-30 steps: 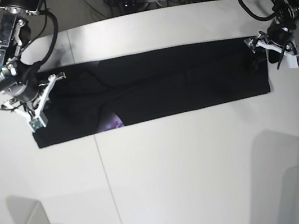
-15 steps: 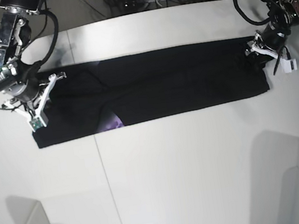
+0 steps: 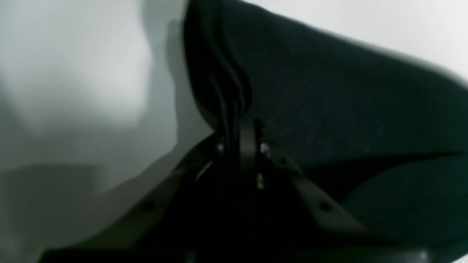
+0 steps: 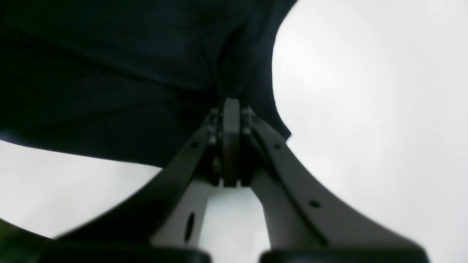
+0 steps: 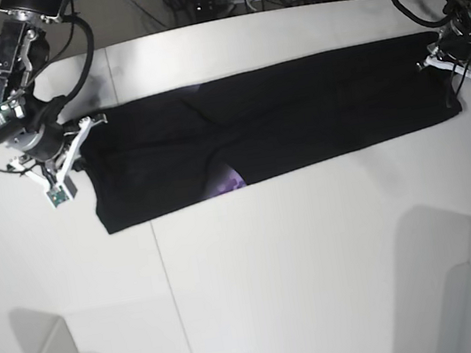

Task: Fold the T-shirt properly
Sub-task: 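Grasp the strip's end with the left gripper and fold it toward the right gripper, then release the strip and raise the left gripper away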

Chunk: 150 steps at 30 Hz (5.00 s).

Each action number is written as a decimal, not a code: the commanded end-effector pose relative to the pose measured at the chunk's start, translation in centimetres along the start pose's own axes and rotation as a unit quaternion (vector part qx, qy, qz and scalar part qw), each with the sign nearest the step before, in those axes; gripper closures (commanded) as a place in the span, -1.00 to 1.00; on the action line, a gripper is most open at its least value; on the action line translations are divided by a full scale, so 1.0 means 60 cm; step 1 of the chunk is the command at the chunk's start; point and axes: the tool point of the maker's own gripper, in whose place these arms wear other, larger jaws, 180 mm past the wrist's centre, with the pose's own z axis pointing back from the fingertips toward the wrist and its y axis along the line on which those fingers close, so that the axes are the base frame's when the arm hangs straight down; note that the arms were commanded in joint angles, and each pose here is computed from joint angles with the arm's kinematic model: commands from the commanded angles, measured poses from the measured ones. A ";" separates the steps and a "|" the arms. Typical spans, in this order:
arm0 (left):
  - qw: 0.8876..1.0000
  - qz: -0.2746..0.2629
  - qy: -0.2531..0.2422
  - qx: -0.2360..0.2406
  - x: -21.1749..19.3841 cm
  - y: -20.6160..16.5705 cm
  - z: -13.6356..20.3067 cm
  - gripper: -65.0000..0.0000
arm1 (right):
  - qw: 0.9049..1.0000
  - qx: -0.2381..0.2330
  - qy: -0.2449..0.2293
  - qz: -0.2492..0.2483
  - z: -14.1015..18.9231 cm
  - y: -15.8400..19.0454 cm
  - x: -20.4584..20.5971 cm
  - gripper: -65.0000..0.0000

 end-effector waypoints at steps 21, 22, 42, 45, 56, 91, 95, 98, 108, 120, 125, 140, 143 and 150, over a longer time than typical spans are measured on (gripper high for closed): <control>0.976 -0.201 -0.037 -0.072 0.006 -0.250 0.044 1.00 | 0.998 0.042 -0.046 -0.019 0.009 0.022 0.024 1.00; 0.976 -0.201 -0.037 -0.079 0.004 -0.260 0.043 1.00 | 0.998 0.042 -0.046 -0.019 0.009 0.022 0.024 1.00; 0.969 -0.169 -0.033 -0.176 -0.013 -0.439 0.016 1.00 | 0.998 0.042 -0.046 -0.020 0.009 0.022 0.024 1.00; 0.970 -0.162 -0.028 -0.180 -0.016 -0.451 0.009 1.00 | 0.998 0.042 -0.046 -0.020 0.009 0.022 0.024 1.00; 0.963 -0.167 0.001 -0.210 -0.048 -0.492 -0.009 1.00 | 0.998 0.042 -0.046 -0.020 0.009 0.022 0.024 1.00; 0.963 -0.156 -0.001 -0.218 -0.043 -0.508 -0.016 1.00 | 0.998 0.042 -0.047 -0.019 0.009 0.023 0.026 1.00; 0.963 -0.156 -0.001 -0.218 -0.043 -0.508 -0.016 1.00 | 0.998 0.043 -0.048 -0.018 0.008 0.024 0.029 1.00; 0.963 -0.156 -0.001 -0.218 -0.043 -0.508 -0.016 1.00 | 0.998 0.043 -0.048 -0.018 0.008 0.024 0.029 1.00; 0.963 -0.157 -0.003 -0.218 -0.040 -0.508 -0.017 1.00 | 0.998 0.042 -0.047 -0.019 0.009 0.023 0.026 1.00; 0.941 -0.191 0.035 -0.275 -0.087 -0.587 -0.024 -0.38 | 0.998 0.042 -0.048 -0.019 0.009 0.022 0.028 1.00; 0.929 -0.147 0.025 -0.338 -0.077 -0.633 0.008 -0.38 | 0.998 0.041 -0.050 -0.019 0.009 0.021 0.031 1.00; 0.997 -0.034 -0.042 -0.061 0.001 -0.167 0.082 1.00 | 0.998 0.040 -0.034 -0.023 -0.020 -0.014 0.067 -0.29; 0.999 -0.016 -0.051 -0.010 0.005 -0.100 0.102 1.00 | 0.997 0.049 -0.004 -0.061 -0.047 -0.030 0.062 -0.22; 0.996 -0.071 -0.018 0.053 -0.018 -0.043 0.106 1.00 | 0.986 0.048 0.041 -0.157 -0.062 -0.076 0.059 -0.21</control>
